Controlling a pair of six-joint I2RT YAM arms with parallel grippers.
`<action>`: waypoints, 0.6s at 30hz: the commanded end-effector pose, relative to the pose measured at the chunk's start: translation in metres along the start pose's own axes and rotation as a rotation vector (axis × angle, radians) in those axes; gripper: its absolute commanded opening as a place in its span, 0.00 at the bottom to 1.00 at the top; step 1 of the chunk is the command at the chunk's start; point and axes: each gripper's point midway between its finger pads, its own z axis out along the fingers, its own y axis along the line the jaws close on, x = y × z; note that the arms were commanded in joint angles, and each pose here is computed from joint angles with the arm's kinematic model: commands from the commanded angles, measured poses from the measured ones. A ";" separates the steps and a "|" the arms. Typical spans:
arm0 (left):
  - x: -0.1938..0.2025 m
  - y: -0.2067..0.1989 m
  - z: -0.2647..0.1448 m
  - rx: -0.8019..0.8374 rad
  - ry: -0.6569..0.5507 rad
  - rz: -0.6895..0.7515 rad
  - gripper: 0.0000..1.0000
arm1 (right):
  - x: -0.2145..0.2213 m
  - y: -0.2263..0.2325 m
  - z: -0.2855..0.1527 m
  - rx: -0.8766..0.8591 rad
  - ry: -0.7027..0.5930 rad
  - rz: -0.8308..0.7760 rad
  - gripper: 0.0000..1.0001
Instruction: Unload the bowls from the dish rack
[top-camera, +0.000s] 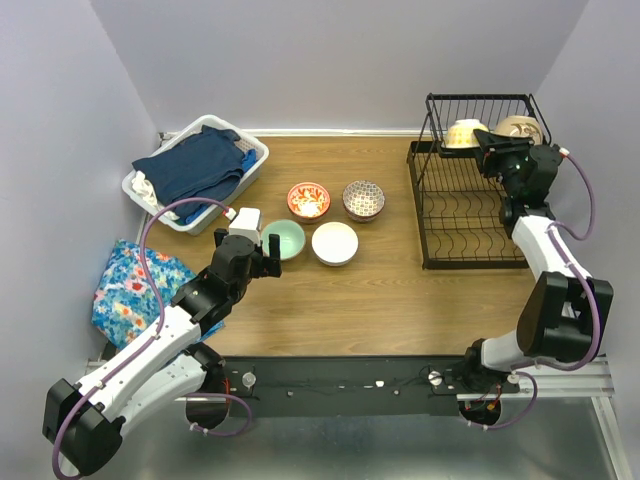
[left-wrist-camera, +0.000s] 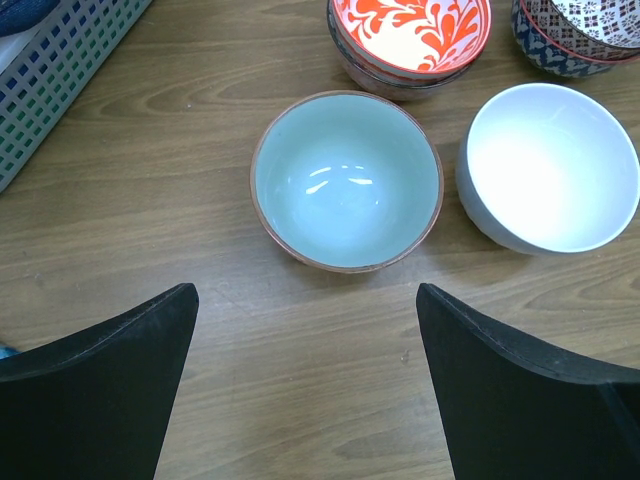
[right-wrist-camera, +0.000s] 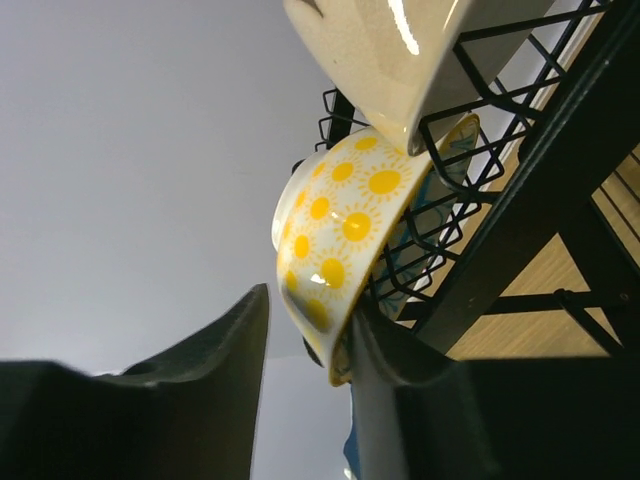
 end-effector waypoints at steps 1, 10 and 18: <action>-0.018 -0.006 -0.001 0.024 -0.045 -0.018 0.99 | -0.002 0.008 0.006 -0.061 -0.025 -0.006 0.38; -0.018 -0.006 -0.001 0.026 -0.047 -0.017 0.99 | -0.001 0.023 0.011 -0.130 -0.021 0.004 0.23; -0.019 -0.006 -0.002 0.026 -0.052 -0.017 0.99 | 0.000 0.038 0.018 -0.184 -0.020 0.001 0.13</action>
